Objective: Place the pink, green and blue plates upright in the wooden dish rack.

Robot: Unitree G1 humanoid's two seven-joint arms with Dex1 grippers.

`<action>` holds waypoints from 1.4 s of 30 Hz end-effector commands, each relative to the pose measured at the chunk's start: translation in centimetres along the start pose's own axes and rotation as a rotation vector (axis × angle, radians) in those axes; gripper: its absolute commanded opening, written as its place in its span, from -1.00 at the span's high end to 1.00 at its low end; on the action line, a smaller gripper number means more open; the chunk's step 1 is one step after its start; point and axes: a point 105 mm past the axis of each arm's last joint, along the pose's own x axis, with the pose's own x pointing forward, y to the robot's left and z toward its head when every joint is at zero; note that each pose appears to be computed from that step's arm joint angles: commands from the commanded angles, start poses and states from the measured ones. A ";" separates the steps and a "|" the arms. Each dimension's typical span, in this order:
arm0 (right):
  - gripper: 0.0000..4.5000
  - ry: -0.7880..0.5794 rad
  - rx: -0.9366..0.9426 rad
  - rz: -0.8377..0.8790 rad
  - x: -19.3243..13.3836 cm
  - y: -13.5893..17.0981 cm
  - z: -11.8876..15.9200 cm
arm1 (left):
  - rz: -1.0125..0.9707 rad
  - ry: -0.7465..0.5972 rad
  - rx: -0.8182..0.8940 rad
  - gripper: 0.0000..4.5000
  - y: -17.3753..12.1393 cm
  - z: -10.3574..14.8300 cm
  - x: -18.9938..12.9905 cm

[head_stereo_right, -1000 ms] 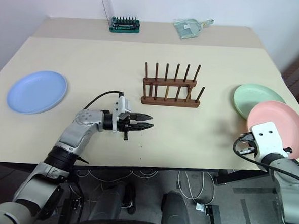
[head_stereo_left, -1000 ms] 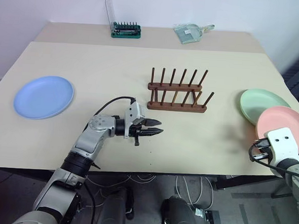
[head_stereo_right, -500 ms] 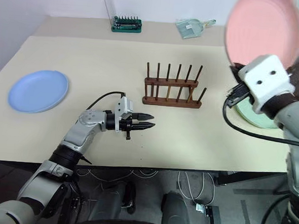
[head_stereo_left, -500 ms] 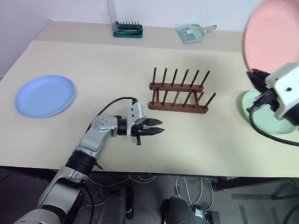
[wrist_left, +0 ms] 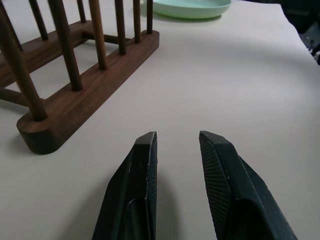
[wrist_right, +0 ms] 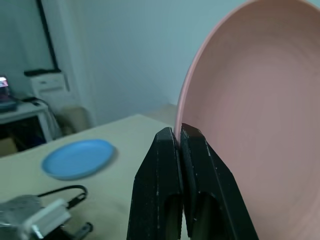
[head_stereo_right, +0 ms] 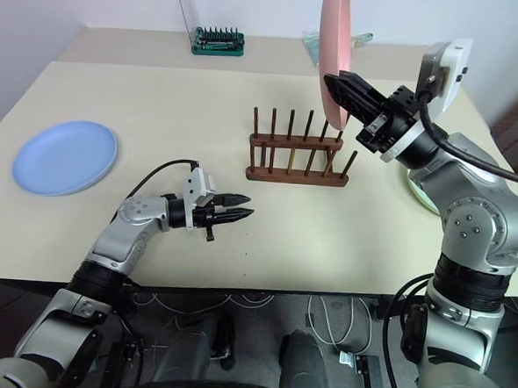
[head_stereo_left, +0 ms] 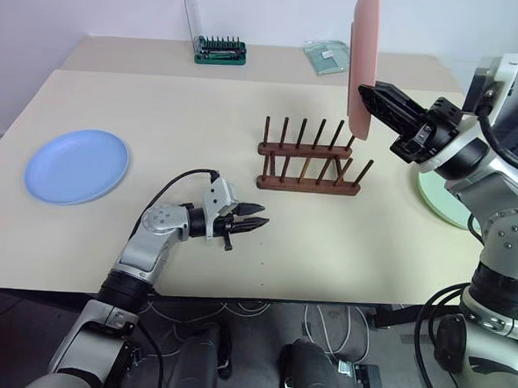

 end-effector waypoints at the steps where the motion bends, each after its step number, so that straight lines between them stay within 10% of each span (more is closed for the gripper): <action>1: 1.00 -0.042 0.035 -0.025 -0.6 -1.3 0.6 | 0.004 -0.050 0.023 0.41 0.0 1.6 -0.6; 35: 1.00 -0.067 0.406 -0.131 -3.9 -7.0 -3.7 | 0.006 -0.059 0.016 0.41 0.2 2.0 -1.1; 42: -0.28 -0.076 0.358 -0.176 -4.2 -7.7 -3.5 | 0.010 -0.056 0.013 0.41 0.1 1.9 -1.2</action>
